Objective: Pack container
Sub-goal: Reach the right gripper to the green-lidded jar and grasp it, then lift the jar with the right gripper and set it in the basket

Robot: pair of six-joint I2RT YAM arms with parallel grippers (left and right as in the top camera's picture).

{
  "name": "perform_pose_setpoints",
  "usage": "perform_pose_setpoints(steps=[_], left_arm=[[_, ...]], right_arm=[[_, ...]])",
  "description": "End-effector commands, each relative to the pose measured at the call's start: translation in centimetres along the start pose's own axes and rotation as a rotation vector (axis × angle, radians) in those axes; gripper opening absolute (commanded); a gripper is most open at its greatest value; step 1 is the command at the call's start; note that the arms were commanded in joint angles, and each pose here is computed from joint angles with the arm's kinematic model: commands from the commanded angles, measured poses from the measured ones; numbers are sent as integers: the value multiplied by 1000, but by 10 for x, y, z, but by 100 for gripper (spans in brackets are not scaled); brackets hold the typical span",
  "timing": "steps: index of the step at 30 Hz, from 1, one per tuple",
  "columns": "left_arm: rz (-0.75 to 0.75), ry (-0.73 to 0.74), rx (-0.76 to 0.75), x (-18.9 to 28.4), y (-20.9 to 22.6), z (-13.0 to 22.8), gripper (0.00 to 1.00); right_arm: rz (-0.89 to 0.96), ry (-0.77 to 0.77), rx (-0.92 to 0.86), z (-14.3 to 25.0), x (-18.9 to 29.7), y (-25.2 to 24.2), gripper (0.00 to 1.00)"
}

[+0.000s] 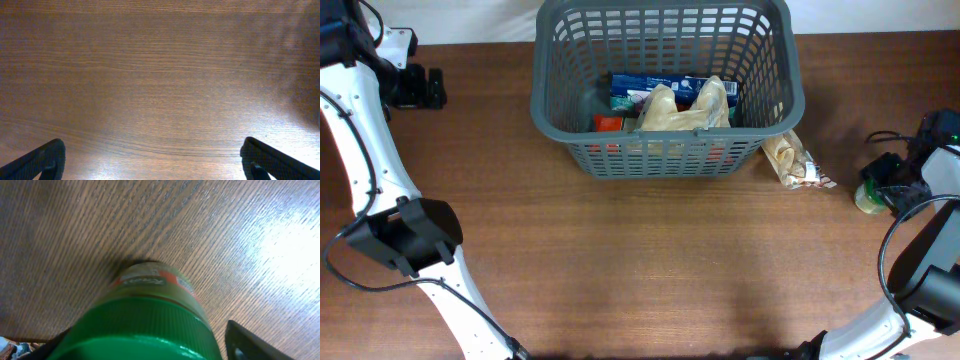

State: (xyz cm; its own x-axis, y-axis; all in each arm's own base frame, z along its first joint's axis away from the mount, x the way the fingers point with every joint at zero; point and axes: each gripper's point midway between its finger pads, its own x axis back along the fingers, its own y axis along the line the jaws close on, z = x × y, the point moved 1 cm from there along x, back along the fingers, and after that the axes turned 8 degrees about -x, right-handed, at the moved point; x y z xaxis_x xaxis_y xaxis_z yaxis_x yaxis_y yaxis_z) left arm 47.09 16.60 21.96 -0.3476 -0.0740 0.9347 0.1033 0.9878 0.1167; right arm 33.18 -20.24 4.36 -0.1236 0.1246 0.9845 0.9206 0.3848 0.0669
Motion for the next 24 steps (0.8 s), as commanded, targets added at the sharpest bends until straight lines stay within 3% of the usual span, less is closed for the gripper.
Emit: perform_pose_setpoints(steps=[1, 9, 13, 17, 18, 19, 20, 24], left_arm=[[2, -3, 18, 0, 2, 0, 99], [2, -2, 18, 0, 2, 0, 99], [2, -2, 18, 0, 2, 0, 99], [2, -2, 18, 0, 2, 0, 99], [2, -3, 18, 0, 2, 0, 99], [2, -2, 18, 0, 2, 0, 99], [2, -2, 18, 0, 2, 0, 99], [2, -2, 18, 0, 2, 1, 99]], right_arm=[[37, 10, 0, 5, -8, -5, 75], [38, 12, 0, 5, -8, -6, 66], [43, 20, 1, 7, -7, -7, 53], [52, 40, 3, 11, -6, -9, 52], [52, 50, 2, 12, -3, -9, 43], [57, 56, 4, 11, 3, -8, 23], [56, 56, 11, 9, 9, -7, 16], [10, -3, 12, -13, 60, 7, 4]])
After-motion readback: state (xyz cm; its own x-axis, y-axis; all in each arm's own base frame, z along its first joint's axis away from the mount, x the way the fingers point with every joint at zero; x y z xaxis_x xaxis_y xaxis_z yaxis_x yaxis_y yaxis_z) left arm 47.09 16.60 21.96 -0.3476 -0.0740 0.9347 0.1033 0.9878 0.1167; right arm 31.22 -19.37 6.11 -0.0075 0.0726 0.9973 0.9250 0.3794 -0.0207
